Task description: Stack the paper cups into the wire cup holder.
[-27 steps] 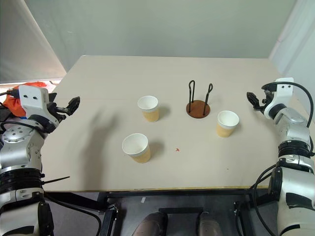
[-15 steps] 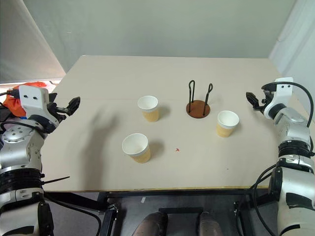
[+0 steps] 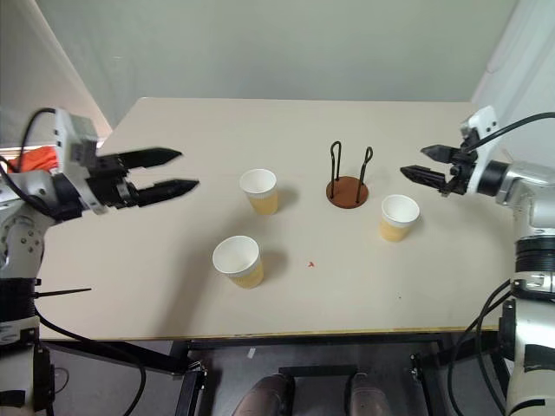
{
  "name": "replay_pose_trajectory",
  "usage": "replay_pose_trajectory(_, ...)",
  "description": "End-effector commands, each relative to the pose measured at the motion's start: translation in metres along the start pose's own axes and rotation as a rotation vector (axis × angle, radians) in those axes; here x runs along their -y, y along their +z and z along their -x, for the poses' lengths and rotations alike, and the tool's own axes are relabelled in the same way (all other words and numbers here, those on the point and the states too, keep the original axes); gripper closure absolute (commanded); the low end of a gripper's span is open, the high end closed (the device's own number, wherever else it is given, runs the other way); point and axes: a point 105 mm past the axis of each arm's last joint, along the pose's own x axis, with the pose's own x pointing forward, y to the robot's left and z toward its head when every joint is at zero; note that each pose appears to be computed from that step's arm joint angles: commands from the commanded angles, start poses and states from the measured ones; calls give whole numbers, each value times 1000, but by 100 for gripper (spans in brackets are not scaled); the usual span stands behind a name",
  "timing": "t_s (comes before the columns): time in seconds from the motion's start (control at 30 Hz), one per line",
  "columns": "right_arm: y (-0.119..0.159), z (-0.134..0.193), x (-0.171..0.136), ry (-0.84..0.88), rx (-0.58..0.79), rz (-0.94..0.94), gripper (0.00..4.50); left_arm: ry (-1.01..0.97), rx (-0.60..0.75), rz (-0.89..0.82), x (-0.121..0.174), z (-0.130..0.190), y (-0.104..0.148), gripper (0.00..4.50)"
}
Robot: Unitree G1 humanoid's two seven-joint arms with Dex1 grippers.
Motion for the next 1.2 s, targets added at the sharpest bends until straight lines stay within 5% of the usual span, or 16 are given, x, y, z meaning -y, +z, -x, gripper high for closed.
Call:
replay_pose_trajectory(0.03, 16, -16, -6, 25, 25, 12, 41, -108, 4, -27, 16, -8, 11, 56)
replay_pose_trajectory(0.63, -17, -89, -17, -39, -99, -127, 41, -133, -29, -34, 42, -12, 4, 56)
replay_pose_trajectory(1.0, 1, -111, -19, -46, -30, -129, 41, -88, -57, -35, 42, -7, -1, 56)
replay_pose_trajectory(1.2, 1, -114, -20, -40, -28, -120, 198, -74, -64, -40, 42, -7, -1, 52)
